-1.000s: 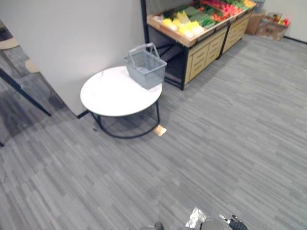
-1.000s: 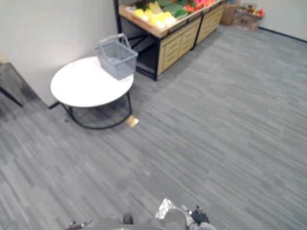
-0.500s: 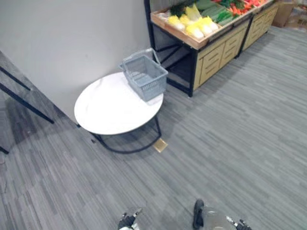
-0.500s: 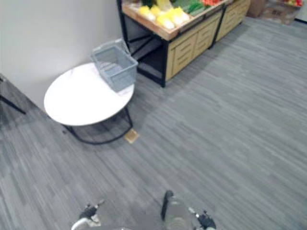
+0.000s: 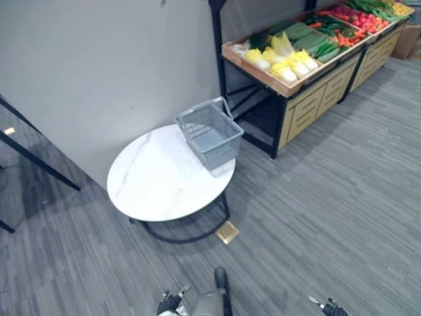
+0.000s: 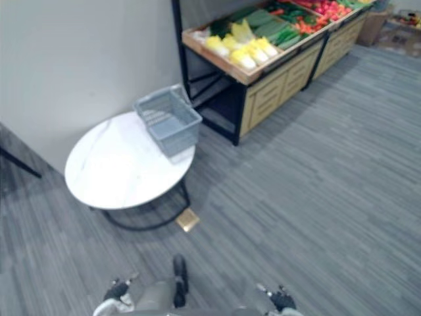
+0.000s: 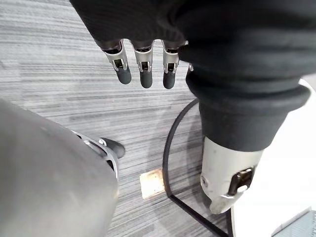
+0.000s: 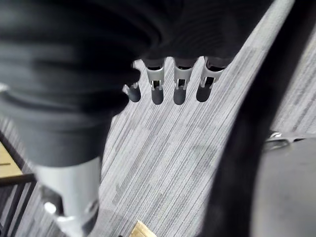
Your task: Pick vegetable in the basket
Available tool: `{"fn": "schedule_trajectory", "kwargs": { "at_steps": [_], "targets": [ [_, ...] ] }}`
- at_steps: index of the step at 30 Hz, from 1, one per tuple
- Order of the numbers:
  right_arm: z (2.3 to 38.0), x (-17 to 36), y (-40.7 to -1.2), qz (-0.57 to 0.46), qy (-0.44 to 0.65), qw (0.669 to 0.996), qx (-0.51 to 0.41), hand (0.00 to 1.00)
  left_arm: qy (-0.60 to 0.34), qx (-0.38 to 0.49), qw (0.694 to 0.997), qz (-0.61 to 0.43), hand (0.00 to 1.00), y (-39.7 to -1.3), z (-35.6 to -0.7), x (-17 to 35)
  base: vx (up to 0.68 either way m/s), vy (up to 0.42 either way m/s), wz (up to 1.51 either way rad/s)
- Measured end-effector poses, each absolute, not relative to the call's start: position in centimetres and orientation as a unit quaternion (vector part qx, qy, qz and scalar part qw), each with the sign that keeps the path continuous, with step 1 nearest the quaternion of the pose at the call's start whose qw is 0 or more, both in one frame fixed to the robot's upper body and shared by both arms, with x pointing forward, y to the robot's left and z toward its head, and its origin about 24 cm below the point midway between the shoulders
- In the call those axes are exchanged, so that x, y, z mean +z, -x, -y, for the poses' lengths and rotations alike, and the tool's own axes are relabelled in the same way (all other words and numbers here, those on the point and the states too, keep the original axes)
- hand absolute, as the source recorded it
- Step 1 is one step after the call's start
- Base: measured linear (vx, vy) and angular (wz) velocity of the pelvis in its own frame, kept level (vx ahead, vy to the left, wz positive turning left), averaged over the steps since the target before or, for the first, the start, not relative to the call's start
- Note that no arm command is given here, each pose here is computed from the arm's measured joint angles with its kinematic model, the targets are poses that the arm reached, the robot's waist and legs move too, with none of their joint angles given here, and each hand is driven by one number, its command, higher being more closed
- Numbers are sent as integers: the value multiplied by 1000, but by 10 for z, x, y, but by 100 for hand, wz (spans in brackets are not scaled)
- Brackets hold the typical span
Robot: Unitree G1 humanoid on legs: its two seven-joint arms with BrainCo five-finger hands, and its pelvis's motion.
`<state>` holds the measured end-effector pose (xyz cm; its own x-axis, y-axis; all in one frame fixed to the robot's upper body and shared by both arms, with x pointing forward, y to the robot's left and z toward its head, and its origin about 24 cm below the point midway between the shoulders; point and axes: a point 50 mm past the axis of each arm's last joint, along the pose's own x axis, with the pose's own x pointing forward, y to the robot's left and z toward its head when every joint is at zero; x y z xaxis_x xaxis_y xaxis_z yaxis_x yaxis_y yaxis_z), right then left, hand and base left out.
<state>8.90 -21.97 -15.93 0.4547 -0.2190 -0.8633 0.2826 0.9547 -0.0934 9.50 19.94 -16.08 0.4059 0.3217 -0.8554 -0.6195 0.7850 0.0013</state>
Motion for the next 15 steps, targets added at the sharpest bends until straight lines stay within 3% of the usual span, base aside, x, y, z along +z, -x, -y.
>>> {"fn": "schedule_trajectory", "kwargs": {
  "at_steps": [5,8,15],
  "targets": [
    [191,-161,-102,-494,-60,860,-112,0,138,292,821,-471,0,-90,-216,-160,550,260,-5],
    [191,-159,-108,-485,-54,867,-101,0,104,273,819,-494,0,-83,-223,-162,496,214,5],
    [197,-155,-121,-469,-45,876,-100,0,78,251,815,-517,0,-75,-223,-164,364,12,55]
  ]
}}
